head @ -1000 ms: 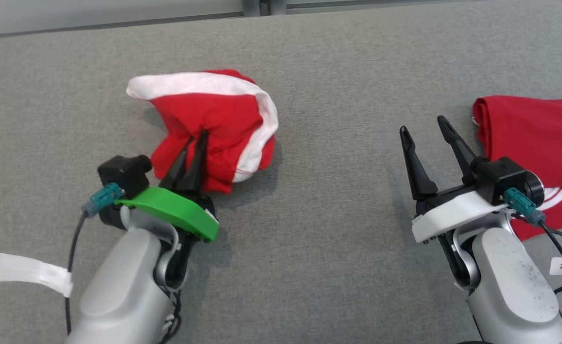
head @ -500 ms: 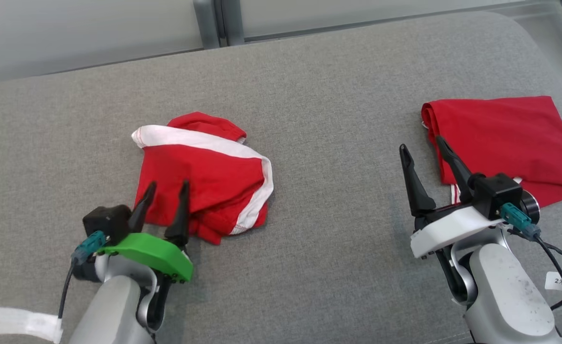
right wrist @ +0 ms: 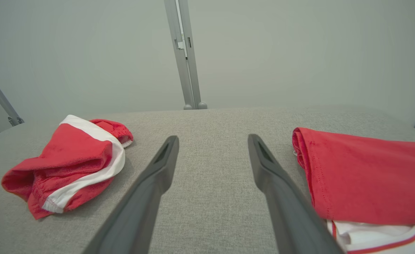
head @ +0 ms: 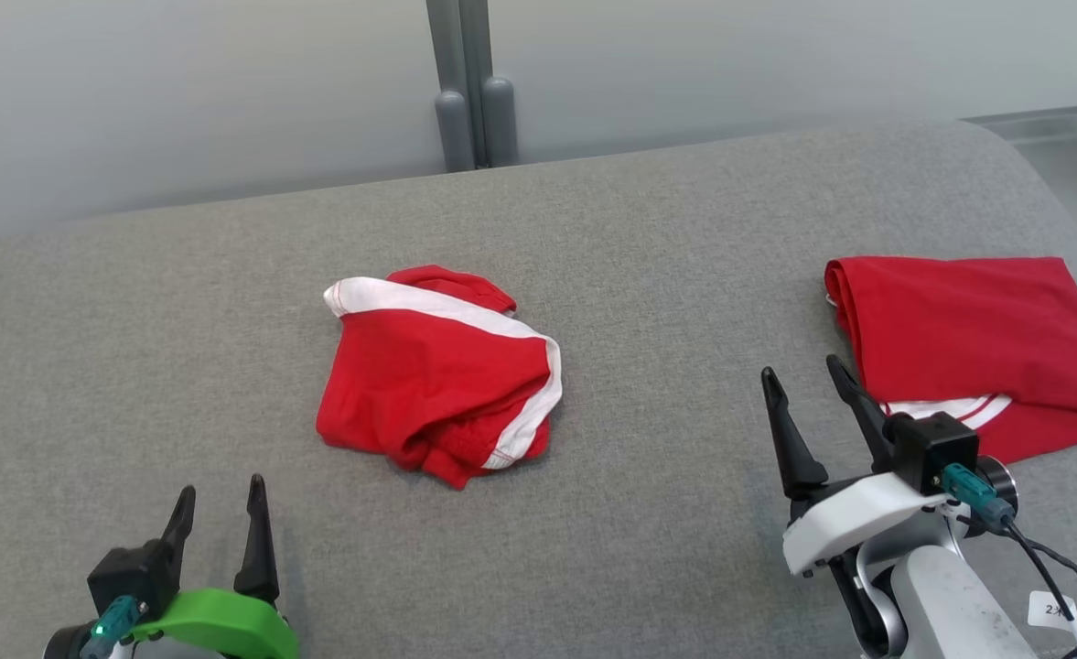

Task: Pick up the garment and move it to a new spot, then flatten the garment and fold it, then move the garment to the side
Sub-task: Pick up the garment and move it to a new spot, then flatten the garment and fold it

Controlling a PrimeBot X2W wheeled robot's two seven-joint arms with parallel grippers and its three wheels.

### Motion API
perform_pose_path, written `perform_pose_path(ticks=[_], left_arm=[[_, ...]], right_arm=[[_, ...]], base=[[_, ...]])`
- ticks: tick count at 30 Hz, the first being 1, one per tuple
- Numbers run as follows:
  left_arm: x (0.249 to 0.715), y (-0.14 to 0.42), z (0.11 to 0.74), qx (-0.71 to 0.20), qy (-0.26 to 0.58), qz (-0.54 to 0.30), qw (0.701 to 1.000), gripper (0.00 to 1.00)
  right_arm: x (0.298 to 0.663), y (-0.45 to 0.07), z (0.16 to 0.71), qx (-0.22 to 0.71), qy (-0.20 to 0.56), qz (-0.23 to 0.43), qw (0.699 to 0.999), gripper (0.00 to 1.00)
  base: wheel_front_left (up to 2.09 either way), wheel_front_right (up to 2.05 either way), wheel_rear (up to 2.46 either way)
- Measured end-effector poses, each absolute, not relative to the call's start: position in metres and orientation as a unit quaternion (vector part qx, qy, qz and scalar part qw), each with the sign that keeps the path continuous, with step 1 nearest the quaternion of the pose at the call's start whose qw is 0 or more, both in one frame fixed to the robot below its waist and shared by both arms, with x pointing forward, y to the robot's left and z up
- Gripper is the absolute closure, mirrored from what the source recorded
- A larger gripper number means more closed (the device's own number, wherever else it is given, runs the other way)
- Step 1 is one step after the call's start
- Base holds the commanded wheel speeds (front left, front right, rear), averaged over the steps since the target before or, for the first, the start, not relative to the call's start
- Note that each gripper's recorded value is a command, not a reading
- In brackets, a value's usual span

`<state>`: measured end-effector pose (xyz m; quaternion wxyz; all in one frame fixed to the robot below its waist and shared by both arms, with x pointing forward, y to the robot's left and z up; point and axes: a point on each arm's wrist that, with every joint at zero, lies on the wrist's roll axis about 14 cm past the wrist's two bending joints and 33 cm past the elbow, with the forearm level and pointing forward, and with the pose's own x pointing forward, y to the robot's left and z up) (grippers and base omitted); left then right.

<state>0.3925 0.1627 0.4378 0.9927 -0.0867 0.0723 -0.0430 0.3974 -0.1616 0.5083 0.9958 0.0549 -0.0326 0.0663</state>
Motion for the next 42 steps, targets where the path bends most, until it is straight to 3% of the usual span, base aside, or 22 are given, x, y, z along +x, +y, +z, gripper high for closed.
perform_pose_path(ticks=[11, 21, 33, 42], left_arm=[[0.349, 0.190, 0.435, -0.076, 0.071, 0.000, 0.995, 0.00], [0.345, 0.187, 0.437, -0.074, 0.068, -0.006, 0.995, 0.00], [0.341, 0.176, 0.442, -0.091, 0.061, -0.020, 0.994, 0.00], [0.324, 0.205, 0.435, -0.101, 0.069, 0.033, 0.992, 0.00]], right_arm=[[0.379, -0.141, 0.498, 0.069, -0.016, 0.088, 0.994, 0.00], [0.376, -0.132, 0.491, 0.069, -0.005, 0.101, 0.992, 0.00], [0.385, -0.045, 0.466, 0.079, 0.050, 0.225, 0.970, 0.00], [0.397, 0.007, 0.439, 0.129, 0.116, 0.278, 0.945, 0.00]], base=[[0.00, 0.00, 0.00], [0.00, 0.00, 0.00], [0.00, 0.00, 0.00], [0.00, 0.00, 0.00]])
